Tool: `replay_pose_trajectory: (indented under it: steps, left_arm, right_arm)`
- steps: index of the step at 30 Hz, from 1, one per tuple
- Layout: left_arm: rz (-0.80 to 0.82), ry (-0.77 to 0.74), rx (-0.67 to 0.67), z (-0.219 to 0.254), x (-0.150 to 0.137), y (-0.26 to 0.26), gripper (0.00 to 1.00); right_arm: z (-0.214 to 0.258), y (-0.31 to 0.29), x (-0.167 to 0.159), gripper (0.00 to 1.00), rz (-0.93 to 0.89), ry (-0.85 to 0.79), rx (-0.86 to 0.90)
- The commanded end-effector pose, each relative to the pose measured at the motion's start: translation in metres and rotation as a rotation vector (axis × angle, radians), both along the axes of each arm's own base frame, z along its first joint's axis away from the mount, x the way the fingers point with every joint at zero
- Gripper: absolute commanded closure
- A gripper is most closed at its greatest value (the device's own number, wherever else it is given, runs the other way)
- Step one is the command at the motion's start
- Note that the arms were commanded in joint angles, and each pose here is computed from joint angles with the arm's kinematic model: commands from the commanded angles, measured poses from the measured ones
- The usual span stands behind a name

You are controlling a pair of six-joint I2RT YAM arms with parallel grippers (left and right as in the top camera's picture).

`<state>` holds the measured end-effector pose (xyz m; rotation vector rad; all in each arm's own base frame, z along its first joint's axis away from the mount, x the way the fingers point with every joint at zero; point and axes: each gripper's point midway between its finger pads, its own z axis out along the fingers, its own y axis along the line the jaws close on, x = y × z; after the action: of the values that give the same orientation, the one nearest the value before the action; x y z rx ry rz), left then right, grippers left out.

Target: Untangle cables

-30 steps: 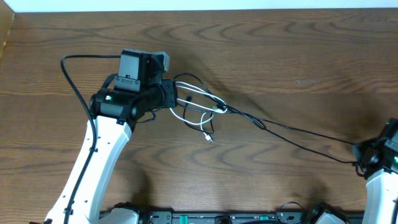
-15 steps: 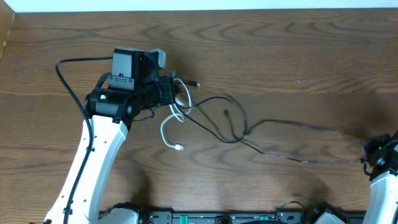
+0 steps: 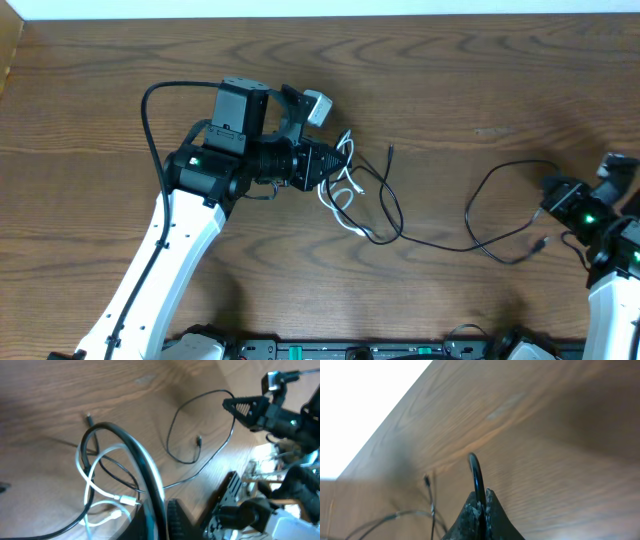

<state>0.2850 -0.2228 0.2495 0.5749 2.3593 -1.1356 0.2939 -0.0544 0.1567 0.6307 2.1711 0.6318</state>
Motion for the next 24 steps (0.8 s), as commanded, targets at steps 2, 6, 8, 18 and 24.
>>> replay_pose_trajectory:
  steps: [2,6,8,18,24]
  left_arm:
    - [0.079,-0.02,0.125,-0.013,0.009,0.017,0.76]
    - [0.118,0.034,0.21,-0.029,0.003,0.031,0.71]
    - [0.118,0.05,0.219,-0.031,0.0,0.032,0.71]
    - [0.112,0.104,0.24,-0.048,-0.009,0.035,0.71]
    - [0.12,0.084,0.24,-0.047,-0.005,0.035,0.72]
  right_arm:
    - [0.011,0.029,0.004,0.99,0.155,-0.058,-0.034]
    - [0.01,0.053,0.005,0.99,0.243,-0.061,-0.05]
    - [0.01,0.064,0.005,0.99,0.29,-0.065,-0.061]
    - [-0.02,0.072,-0.004,0.99,0.277,0.086,-0.213]
    - [-0.02,0.088,-0.009,0.99,0.339,0.084,-0.171]
